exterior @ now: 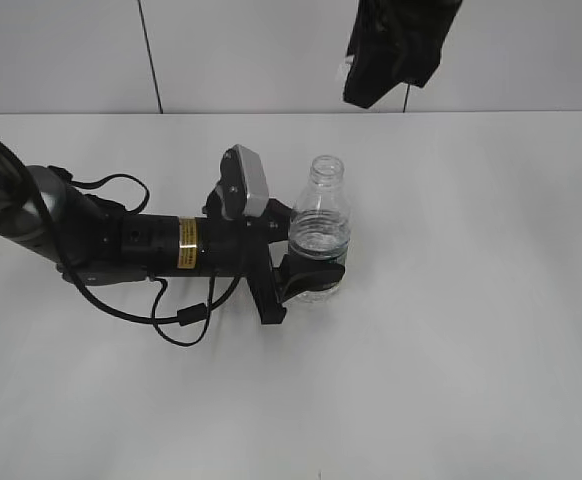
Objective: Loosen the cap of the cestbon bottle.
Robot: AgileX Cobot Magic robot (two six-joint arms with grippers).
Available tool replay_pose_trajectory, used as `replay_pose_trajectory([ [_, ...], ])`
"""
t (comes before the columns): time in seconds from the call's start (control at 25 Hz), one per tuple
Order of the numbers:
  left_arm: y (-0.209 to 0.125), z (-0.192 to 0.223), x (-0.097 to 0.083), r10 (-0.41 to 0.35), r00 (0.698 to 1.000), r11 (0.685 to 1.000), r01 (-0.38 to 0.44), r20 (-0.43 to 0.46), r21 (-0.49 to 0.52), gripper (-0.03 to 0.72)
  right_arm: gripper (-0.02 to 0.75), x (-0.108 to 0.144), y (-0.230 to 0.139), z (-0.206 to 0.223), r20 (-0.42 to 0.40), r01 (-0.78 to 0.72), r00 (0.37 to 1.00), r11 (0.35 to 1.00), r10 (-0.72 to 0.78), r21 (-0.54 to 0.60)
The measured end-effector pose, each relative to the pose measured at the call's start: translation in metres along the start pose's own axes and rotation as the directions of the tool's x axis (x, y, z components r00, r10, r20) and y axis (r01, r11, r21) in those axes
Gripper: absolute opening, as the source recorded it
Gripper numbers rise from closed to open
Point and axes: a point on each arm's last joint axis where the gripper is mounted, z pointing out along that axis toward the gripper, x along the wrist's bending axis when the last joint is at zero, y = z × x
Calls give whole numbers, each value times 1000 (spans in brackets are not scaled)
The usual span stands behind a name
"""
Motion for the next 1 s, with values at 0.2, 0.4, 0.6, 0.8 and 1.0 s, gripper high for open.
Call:
replay_pose_trajectory([
  [0.2, 0, 0, 0, 0, 1000, 1000, 0, 0, 1, 412, 295, -19, -30, -5, 30, -286, 958, 958, 286, 10],
  [0.4, 0, 0, 0, 0, 1000, 1000, 0, 0, 1, 412, 295, -37, -68, -13, 80, -614, 787, 789, 611, 8],
  [0.6, 0, 0, 0, 0, 1000, 1000, 0, 0, 1, 412, 295, -46, -100, -15, 112, -778, 626, 629, 772, 11],
  [0.8, 0, 0, 0, 0, 1000, 1000, 0, 0, 1, 412, 295, -36, -130, 7, 103, -871, 489, 481, 866, 100],
  [1.0, 0, 0, 0, 0, 1000, 1000, 0, 0, 1, 412, 295, -15, -170, 33, 109, -924, 338, 308, 935, 226],
])
